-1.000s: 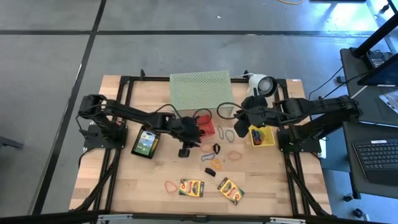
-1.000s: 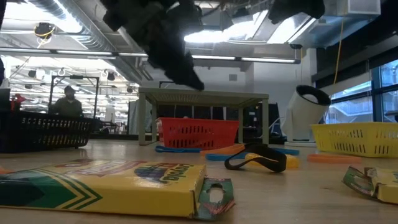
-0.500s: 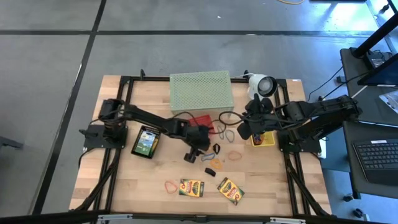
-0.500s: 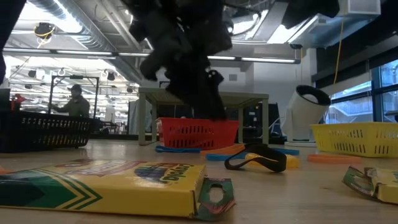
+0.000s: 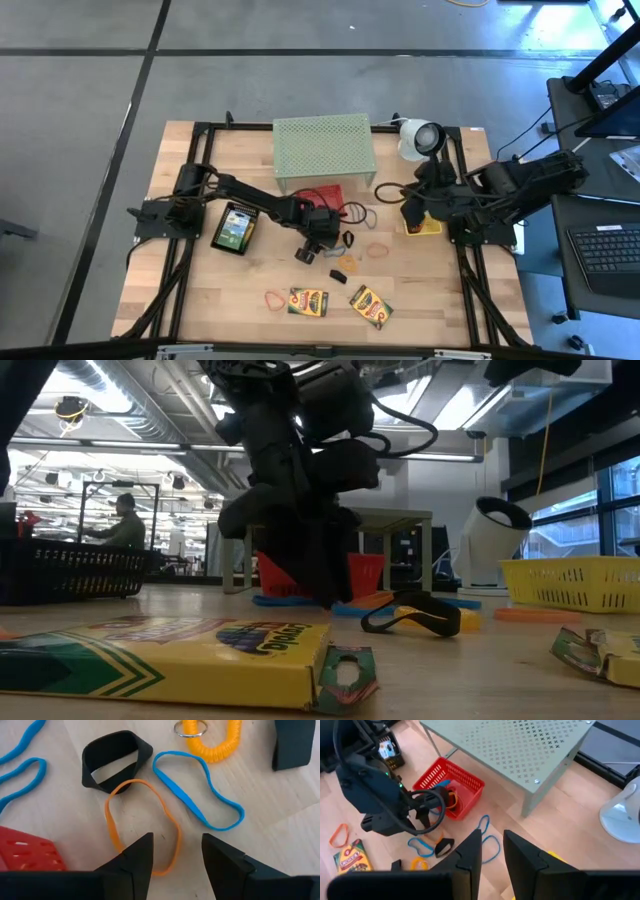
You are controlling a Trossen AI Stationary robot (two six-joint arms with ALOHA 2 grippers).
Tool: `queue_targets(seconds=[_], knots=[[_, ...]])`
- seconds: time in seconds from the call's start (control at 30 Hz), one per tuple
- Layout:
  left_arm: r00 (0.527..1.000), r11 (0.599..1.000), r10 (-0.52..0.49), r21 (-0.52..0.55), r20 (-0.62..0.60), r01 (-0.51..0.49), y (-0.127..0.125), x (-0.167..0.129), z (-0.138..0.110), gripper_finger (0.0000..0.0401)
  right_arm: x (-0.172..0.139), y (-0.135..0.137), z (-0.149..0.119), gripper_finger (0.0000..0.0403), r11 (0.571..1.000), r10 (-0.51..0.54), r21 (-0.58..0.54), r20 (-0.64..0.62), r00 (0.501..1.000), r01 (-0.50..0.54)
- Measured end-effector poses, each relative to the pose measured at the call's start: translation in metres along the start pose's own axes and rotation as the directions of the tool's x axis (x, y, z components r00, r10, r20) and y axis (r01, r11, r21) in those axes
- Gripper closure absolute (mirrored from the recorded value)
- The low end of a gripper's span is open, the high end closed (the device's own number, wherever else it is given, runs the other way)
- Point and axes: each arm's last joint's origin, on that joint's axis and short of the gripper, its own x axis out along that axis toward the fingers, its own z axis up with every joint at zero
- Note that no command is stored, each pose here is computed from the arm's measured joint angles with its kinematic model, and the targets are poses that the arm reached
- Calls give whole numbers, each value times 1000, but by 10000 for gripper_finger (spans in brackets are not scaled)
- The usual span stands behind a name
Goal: Pick & Place Office Desk Supplies
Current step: Put the orange rubber band into the red bin
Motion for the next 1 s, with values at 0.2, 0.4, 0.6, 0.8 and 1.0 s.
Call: queue_targets(seconds=[0.2,0.4,0.6,0.8,1.0], knots=[[1000,999,23,39,-15,-23,-2,0,0,251,-3,-2,-1,321,1000,5,-1,12,1000,-5],[999,995,31,93,-36,-28,-8,1,1,272,-3,-2,-1,321,1000,5,-1,13,1000,-5],[996,991,71,121,-59,-63,-13,4,1,297,-3,-2,-1,321,1000,5,-5,13,1000,-5],[996,995,55,90,-71,-48,-17,11,0,324,-4,-1,-2,321,1000,11,-10,11,1000,-11],[998,999,18,38,-58,-15,-15,12,-1,346,-5,0,-3,321,1000,20,-14,9,1000,-20]])
